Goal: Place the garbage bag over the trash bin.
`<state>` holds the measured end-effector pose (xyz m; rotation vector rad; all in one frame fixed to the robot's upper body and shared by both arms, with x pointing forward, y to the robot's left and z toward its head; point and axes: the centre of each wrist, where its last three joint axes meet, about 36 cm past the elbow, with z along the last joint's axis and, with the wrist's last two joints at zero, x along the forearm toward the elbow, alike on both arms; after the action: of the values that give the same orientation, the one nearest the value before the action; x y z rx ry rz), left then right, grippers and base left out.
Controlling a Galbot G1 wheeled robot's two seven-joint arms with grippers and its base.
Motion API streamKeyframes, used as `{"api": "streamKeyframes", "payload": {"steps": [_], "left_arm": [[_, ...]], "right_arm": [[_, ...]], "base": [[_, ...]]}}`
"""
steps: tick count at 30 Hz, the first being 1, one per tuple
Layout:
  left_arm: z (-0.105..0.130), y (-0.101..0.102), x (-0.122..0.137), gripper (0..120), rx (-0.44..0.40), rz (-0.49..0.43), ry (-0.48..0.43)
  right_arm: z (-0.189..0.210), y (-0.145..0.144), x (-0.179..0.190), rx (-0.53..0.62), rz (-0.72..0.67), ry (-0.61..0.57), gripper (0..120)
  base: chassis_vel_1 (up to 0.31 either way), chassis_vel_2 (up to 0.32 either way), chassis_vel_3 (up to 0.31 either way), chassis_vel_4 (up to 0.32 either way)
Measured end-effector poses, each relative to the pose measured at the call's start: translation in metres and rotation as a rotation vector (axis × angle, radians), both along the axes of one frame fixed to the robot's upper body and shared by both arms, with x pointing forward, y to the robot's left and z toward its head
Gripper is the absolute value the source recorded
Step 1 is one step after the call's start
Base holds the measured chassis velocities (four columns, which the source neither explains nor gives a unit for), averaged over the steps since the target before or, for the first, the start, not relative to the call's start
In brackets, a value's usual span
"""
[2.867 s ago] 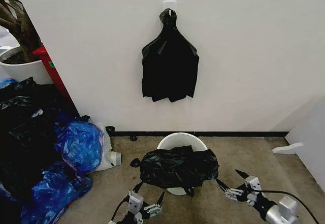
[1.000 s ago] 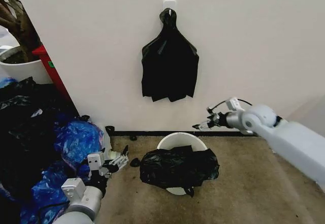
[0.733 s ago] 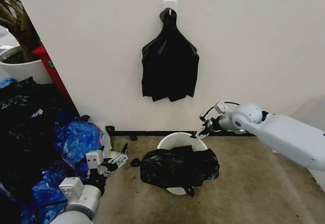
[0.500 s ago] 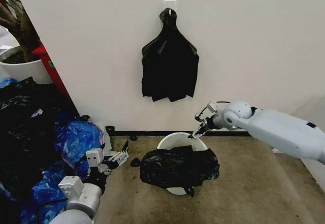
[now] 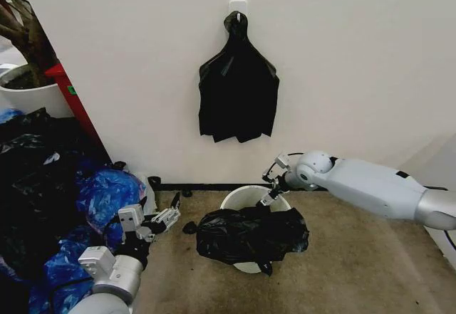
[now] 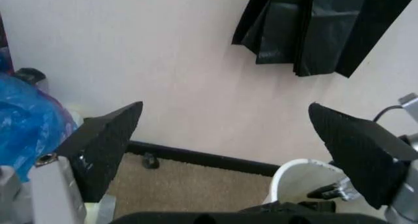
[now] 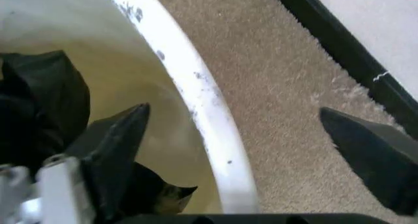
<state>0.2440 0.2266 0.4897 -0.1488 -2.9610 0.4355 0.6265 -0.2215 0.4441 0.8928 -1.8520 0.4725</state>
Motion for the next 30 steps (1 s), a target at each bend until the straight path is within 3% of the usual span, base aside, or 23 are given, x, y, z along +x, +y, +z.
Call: {"api": "streamKeyframes", "payload": {"steps": [6, 10, 12, 24, 30], "left_arm": [[-0.001, -0.002, -0.002, 100, -0.001, 0.011, -0.004], [-0.003, -0.007, -0.005, 100, -0.006, 0.005, 0.001], [-0.003, -0.008, -0.005, 100, -0.006, 0.003, 0.000], [-0.004, -0.011, -0.001, 100, -0.009, -0.001, -0.004], [-0.003, -0.012, 0.001, 100, -0.009, -0.013, -0.011]], "right_arm": [[-0.001, 0.005, 0.000, -0.008, 0.013, -0.005, 72], [-0.001, 0.006, -0.001, -0.015, 0.020, -0.010, 53], [-0.001, 0.006, -0.001, -0.017, 0.021, -0.012, 49], [0.002, -0.007, -0.018, -0.013, 0.002, -0.023, 5], [0.024, -0.030, -0.026, -0.003, -0.058, -0.079, 0]], "base": [[0.000, 0.000, 0.000, 0.000], [0.000, 0.000, 0.000, 0.000], [0.000, 0.000, 0.000, 0.000], [0.000, 0.000, 0.000, 0.000], [0.000, 0.000, 0.000, 0.000]]}}
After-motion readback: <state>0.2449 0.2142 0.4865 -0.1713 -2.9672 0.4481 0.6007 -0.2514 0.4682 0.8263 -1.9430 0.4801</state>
